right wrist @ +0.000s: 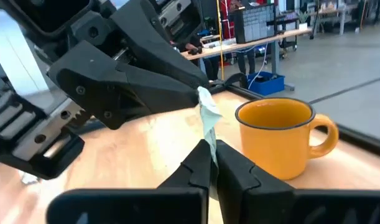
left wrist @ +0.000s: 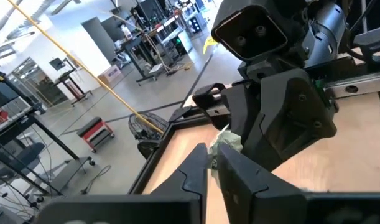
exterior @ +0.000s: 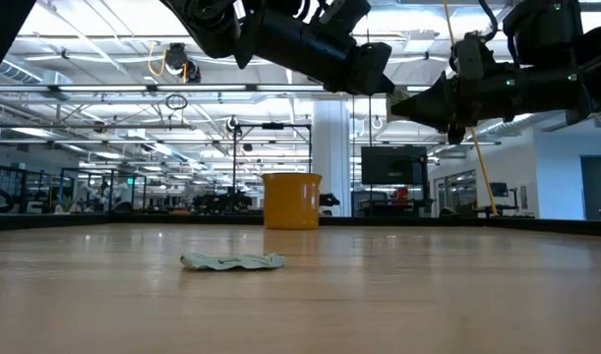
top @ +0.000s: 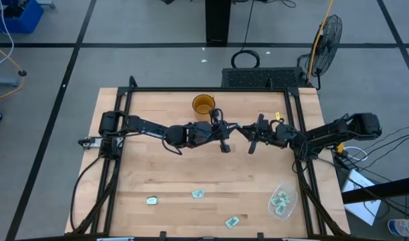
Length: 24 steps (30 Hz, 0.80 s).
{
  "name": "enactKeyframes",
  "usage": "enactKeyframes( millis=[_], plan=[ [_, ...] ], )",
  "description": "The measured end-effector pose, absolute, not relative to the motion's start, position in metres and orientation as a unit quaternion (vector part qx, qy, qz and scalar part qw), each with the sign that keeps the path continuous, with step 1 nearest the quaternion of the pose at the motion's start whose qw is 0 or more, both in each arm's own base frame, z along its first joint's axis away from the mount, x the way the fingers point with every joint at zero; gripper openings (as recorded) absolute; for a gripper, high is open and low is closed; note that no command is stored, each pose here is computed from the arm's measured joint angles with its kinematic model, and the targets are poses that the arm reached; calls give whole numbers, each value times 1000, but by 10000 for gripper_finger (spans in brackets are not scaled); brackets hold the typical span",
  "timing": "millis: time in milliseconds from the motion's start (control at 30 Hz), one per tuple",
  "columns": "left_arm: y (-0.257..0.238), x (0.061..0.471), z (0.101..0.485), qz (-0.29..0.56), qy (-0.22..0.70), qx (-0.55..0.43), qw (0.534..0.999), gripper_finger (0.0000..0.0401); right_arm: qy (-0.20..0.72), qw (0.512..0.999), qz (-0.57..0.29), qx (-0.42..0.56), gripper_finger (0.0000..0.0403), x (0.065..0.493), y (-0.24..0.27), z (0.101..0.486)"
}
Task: Pick and place Stevia / Truvia into bins
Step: Put the stevia packet into the transparent bin
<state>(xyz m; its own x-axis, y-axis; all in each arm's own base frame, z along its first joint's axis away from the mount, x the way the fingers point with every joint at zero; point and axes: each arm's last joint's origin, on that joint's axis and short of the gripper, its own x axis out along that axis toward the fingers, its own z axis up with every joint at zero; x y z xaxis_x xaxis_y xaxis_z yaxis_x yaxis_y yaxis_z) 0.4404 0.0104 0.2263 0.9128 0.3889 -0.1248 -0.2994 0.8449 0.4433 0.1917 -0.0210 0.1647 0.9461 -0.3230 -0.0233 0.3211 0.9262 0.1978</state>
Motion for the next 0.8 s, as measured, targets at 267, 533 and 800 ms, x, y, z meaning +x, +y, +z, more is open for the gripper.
enactKeyframes(
  millis=[267, 533, 800],
  plan=[
    [9, 439, 224, 176, 122, 206, 955, 87, 2, 985, -168, 33, 2, 191, -21, 166],
    [-6, 433, 227, 220, 159, 231, 934, 125, -30, 990, -139, -13, 1, 183, -12, 182],
    [-20, 408, 244, 360, 236, 259, 865, 132, -48, 993, 64, -90, 1, 162, 33, 199]
  ],
)
